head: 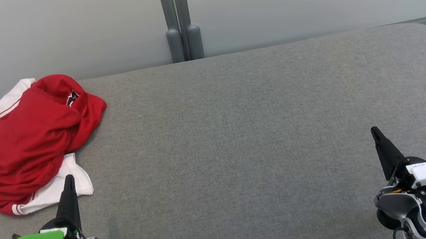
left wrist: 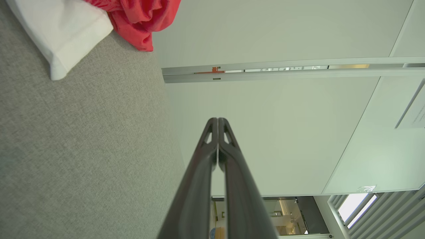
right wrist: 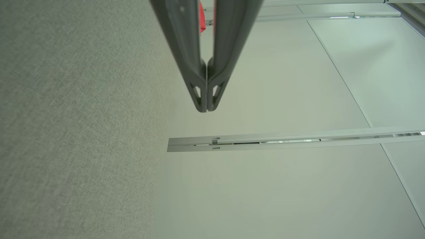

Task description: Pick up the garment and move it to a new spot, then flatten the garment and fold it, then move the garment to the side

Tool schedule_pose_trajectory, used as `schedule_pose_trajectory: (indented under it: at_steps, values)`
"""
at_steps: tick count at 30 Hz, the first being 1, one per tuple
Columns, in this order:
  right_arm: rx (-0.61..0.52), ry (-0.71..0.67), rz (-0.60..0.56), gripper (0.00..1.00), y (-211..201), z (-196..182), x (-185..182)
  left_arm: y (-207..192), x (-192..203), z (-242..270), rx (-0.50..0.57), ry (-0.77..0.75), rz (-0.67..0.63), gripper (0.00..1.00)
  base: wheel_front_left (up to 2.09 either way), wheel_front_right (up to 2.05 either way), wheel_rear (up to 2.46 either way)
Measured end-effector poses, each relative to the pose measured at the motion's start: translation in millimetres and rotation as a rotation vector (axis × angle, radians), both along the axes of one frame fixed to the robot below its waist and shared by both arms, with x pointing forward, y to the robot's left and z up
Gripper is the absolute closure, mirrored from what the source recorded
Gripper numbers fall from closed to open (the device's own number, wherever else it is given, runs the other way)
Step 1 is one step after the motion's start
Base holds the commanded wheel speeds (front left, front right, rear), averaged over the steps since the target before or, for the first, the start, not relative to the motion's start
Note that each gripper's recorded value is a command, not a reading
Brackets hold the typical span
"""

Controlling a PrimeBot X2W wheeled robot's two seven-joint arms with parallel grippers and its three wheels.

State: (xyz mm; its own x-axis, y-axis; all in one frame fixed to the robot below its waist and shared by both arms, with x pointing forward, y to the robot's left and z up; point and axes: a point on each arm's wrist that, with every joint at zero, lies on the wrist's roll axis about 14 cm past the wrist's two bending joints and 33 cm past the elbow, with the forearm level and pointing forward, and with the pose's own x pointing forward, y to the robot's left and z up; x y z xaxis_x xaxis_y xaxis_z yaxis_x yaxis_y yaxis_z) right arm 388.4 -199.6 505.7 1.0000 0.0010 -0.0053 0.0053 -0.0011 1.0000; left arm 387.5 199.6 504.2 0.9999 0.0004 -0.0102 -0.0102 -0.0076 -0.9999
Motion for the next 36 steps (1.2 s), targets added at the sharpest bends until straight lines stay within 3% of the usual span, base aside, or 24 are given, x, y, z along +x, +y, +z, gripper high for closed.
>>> schedule_pose_trajectory:
  at_steps: [36]
  values:
    - [0.0,0.0,0.0,1.0,0.0,0.0,0.0,0.0,0.0,0.0,0.0,0.0,0.0,1.0,0.0,0.0,0.0]
